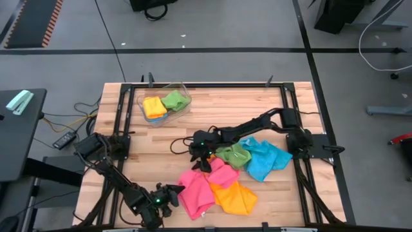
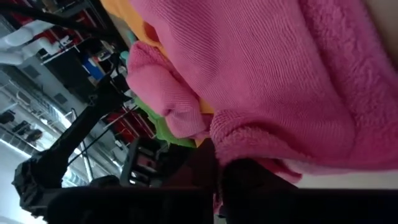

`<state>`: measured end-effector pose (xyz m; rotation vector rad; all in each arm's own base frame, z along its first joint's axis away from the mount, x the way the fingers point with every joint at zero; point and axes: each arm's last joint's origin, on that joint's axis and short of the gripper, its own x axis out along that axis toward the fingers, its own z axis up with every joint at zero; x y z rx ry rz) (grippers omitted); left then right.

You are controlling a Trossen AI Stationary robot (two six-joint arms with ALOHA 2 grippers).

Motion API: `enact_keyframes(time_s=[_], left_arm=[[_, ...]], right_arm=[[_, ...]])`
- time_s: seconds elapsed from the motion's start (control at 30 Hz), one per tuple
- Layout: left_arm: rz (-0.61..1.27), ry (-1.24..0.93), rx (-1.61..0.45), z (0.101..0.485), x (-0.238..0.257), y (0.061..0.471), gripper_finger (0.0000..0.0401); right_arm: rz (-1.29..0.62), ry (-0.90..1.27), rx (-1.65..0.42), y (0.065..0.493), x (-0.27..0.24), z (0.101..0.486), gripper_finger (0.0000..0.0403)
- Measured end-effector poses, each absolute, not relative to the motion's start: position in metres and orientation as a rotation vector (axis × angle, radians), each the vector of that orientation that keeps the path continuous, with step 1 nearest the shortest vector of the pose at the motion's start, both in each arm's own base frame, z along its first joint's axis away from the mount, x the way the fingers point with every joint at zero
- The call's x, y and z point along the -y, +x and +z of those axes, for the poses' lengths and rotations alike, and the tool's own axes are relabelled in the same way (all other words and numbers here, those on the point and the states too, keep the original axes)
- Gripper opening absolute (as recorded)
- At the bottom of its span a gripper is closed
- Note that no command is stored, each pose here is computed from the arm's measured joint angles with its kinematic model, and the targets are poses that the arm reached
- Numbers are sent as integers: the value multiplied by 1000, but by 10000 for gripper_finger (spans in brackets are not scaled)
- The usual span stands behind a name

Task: Fold microfiber towels
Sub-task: Fold the left pink microfiber towel

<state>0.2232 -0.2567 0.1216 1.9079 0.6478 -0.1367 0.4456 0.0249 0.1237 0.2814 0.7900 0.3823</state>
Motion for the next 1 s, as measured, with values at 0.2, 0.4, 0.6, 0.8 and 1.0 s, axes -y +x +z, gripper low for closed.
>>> enact_keyframes(time_s=[0.2,0.4,0.6,0.8,1.0], left_arm=[[-125,1856,-640,121,259,220,16],[-84,1659,-649,120,256,222,59],[-124,1380,-666,117,255,225,110],[-117,1235,-659,117,260,220,166],[-128,1184,-634,117,269,210,195]], right_arm=[[549,336,-790,449,-35,125,213],[681,249,-770,446,-64,126,211],[756,179,-764,441,-90,126,211],[775,176,-792,437,-101,124,211],[792,177,-863,430,-111,120,211]])
